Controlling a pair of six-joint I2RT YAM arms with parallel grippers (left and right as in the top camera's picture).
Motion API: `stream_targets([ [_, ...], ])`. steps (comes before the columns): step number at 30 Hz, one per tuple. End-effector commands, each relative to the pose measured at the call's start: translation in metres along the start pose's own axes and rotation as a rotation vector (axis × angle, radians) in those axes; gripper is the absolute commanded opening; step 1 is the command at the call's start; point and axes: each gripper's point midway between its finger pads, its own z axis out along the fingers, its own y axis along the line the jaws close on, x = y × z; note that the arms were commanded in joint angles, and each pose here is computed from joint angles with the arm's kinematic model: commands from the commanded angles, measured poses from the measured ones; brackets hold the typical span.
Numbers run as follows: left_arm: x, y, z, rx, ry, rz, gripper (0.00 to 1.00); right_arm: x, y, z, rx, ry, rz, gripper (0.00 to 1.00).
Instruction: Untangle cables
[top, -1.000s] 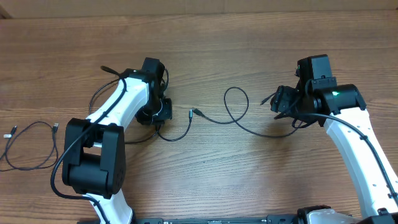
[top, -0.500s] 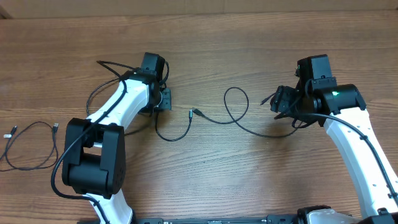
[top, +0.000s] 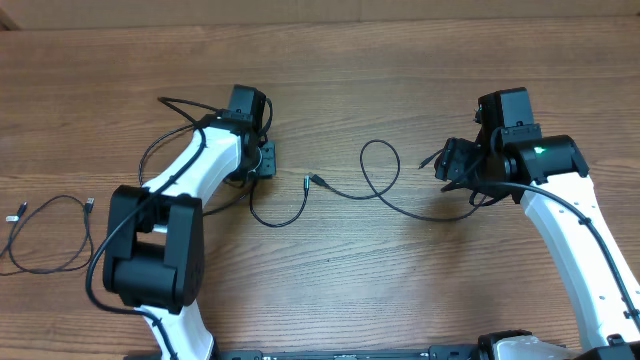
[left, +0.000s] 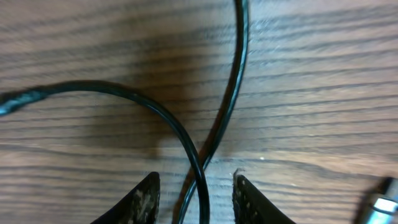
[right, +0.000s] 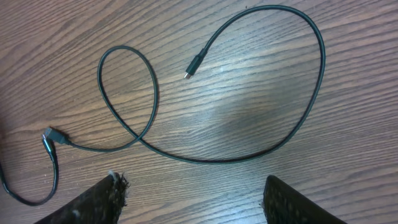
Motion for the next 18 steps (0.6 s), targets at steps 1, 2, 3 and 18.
stream_targets([
  [1, 0.017, -0.002, 0.024, 0.012, 0.080, 0.022, 0.39, -0.006, 0.003, -0.004, -0.011, -0.018, 0.000, 0.69],
  [2, 0.018, -0.003, 0.026, 0.016, 0.086, 0.022, 0.39, -0.006, 0.003, -0.004, -0.011, -0.018, 0.000, 0.69],
  [3, 0.020, -0.005, 0.029, 0.024, 0.098, 0.022, 0.39, -0.006, 0.003, -0.004, -0.011, -0.018, 0.000, 0.69],
  [18, 0.008, -0.014, -0.003, 0.082, 0.075, 0.015, 0.04, -0.006, 0.003, -0.004, -0.010, -0.017, 0.000, 0.69],
])
